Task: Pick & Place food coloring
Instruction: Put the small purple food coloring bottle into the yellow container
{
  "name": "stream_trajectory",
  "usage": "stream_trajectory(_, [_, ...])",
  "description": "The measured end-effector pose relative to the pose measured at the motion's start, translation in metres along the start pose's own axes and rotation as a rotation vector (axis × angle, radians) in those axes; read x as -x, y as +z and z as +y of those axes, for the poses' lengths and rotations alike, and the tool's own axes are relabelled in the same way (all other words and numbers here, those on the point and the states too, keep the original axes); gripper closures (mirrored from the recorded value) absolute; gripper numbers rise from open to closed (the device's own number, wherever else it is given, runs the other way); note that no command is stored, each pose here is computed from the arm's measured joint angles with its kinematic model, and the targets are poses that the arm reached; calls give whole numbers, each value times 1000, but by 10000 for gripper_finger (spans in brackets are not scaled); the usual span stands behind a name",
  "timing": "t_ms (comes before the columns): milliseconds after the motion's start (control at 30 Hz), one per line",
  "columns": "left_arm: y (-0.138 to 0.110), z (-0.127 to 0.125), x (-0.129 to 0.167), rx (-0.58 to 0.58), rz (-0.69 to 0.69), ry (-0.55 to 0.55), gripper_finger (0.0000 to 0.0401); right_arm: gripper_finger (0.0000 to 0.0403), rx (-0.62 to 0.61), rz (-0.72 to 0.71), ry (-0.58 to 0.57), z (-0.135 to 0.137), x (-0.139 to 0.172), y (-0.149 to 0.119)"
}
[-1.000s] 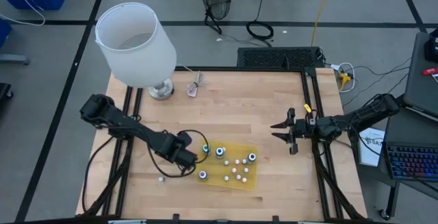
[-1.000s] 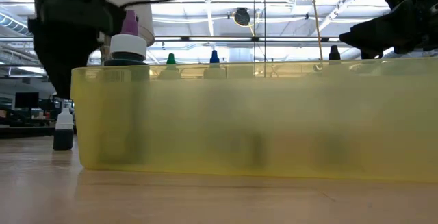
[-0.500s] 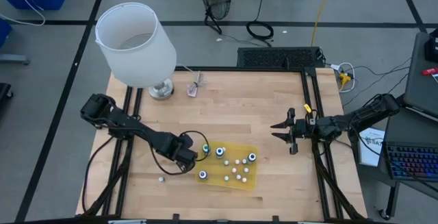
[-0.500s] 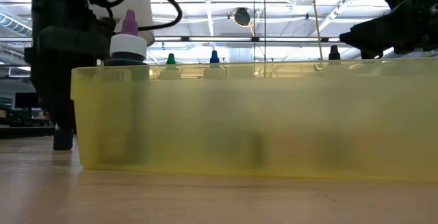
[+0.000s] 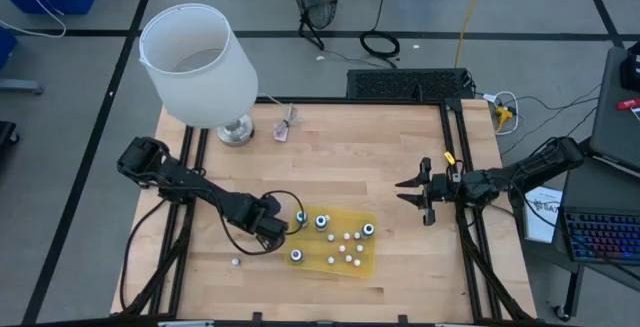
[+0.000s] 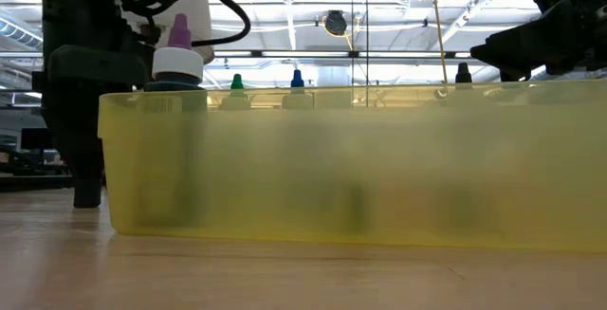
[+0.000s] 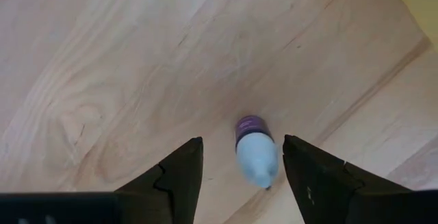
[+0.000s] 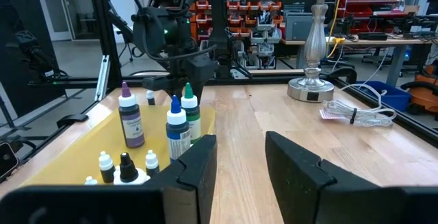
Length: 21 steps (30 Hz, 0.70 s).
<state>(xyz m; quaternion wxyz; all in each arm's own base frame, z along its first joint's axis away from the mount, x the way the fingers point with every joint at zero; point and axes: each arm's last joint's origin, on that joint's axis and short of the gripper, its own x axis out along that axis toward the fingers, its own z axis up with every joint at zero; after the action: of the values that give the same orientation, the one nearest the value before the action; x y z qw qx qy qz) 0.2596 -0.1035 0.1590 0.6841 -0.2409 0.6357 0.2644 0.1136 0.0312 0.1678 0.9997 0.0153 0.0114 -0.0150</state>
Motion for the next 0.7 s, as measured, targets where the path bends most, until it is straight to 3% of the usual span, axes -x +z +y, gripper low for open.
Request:
stream_trajectory(233, [3,-5,0,-32,-28,-57,227,289,0,0,0,0,0,0])
stream_trajectory(700, [2,-5,0,-45,-20,-59,271,289,0,0,0,0,0,0])
